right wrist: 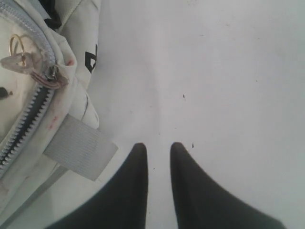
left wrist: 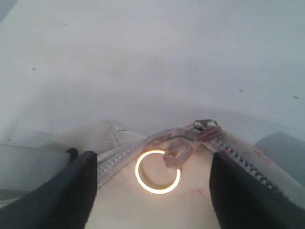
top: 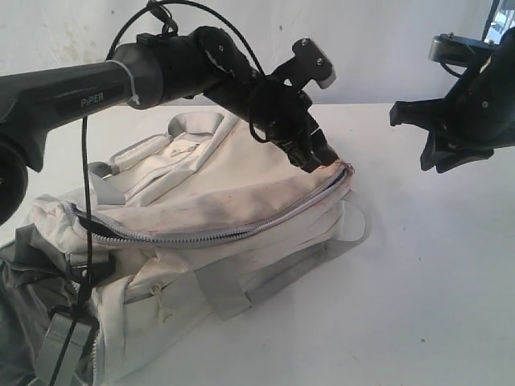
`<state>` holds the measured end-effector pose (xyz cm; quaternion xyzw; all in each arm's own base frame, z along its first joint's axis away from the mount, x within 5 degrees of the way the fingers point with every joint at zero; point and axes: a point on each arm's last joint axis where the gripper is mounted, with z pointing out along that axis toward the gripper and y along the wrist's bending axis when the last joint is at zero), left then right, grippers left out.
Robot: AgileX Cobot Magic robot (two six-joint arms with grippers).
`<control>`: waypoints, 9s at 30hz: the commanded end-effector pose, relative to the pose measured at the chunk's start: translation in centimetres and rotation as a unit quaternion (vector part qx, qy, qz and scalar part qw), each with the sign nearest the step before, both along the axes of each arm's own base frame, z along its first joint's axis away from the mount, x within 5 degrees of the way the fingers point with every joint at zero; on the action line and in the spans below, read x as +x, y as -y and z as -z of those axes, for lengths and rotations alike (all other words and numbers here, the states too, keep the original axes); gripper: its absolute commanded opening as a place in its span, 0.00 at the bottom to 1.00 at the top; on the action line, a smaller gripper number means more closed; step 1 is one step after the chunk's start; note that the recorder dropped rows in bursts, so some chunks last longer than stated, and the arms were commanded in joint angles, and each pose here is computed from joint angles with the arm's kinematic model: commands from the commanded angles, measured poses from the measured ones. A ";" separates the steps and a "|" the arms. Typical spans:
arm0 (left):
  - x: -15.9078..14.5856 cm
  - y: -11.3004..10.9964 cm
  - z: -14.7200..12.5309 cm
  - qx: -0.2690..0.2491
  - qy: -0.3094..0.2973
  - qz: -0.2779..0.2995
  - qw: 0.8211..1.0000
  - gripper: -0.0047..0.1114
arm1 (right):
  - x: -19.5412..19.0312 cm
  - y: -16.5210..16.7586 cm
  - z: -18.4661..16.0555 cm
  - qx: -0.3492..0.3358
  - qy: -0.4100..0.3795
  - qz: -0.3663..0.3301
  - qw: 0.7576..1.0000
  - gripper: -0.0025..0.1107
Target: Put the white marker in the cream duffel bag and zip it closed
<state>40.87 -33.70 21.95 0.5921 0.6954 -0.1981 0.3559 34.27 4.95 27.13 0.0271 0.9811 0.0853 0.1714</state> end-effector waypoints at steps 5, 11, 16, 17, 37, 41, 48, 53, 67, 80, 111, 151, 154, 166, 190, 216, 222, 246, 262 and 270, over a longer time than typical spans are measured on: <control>0.5 0.4 0.5 0.027 0.075 0.062 0.995 0.58 | 0.0 0.1 0.0 -0.002 0.002 -0.004 1.000 0.17; 0.3 1.2 1.4 0.019 0.094 0.092 0.991 0.57 | 0.0 0.1 0.0 -0.002 0.004 -0.004 1.000 0.17; 0.1 1.9 2.5 0.022 0.107 0.101 0.989 0.55 | 0.0 0.1 0.0 -0.002 0.004 -0.004 1.000 0.17; 0.2 2.0 2.9 0.022 0.105 0.099 0.989 0.53 | 0.0 0.1 0.0 -0.002 0.004 -0.004 1.000 0.17; -1.7 1.4 0.9 0.007 -0.023 0.096 0.995 0.04 | 0.5 -0.8 -0.4 0.053 0.032 -0.001 0.998 0.17; -2.7 1.0 -0.7 0.011 -0.040 0.118 0.992 0.04 | 0.6 -1.1 -0.6 0.073 0.043 -0.009 0.996 0.17; -3.5 -0.5 -2.0 0.082 -0.082 0.088 0.989 0.04 | 1.1 -1.2 -0.8 0.082 0.068 0.001 0.994 0.22; -3.9 -0.9 -2.0 0.097 -0.128 0.066 0.985 0.04 | 1.5 -1.6 -0.9 0.117 0.083 0.020 0.989 0.30; -2.8 0.3 -2.7 0.025 -0.043 0.069 0.996 0.29 | 2.2 -1.9 1.4 0.122 0.039 0.024 0.991 0.30; -1.6 1.5 1.3 0.045 0.038 0.122 0.991 0.43 | 2.2 -1.9 1.4 0.118 0.039 0.011 0.992 0.30; -1.4 2.4 4.1 0.021 0.035 0.148 0.988 0.43 | 2.3 -1.7 1.4 0.109 0.046 0.010 0.993 0.30; -2.0 1.0 -1.2 0.073 -0.078 0.063 0.992 0.04 | 2.9 -2.7 1.2 0.183 0.059 0.034 0.981 0.30; -2.4 1.0 -1.2 0.075 -0.103 0.070 0.989 0.04 | 3.3 -2.8 2.6 0.182 0.042 0.027 0.982 0.30; -3.3 1.2 -1.4 0.058 -0.156 0.082 0.983 0.04 | 5.1 -3.4 6.9 0.160 0.057 -0.072 0.983 0.30; -3.6 1.5 -1.6 0.042 -0.168 0.087 0.981 0.04 | 5.1 -4.7 6.8 0.176 0.080 -0.131 0.972 0.30; -4.0 2.0 -2.1 0.005 -0.231 0.049 0.972 0.04 | 7.9 -4.7 8.7 0.154 0.018 -0.171 0.973 0.02; -4.9 2.8 -2.1 0.009 -0.239 0.051 0.970 0.04 | 8.1 -4.7 8.6 0.157 0.030 -0.161 0.974 0.02; -6.0 1.6 -7.1 0.005 -0.270 -0.067 0.960 0.04 | 9.0 -3.7 8.3 0.181 0.059 -0.109 0.976 0.02; -8.0 0.1 -6.9 0.064 -0.262 -0.085 0.959 0.04 | 9.2 -3.5 8.2 0.180 0.064 -0.100 0.977 0.02; -9.2 -1.6 -7.9 0.089 -0.243 -0.094 0.961 0.04 | 9.2 -3.5 8.2 0.180 0.064 -0.100 0.977 0.02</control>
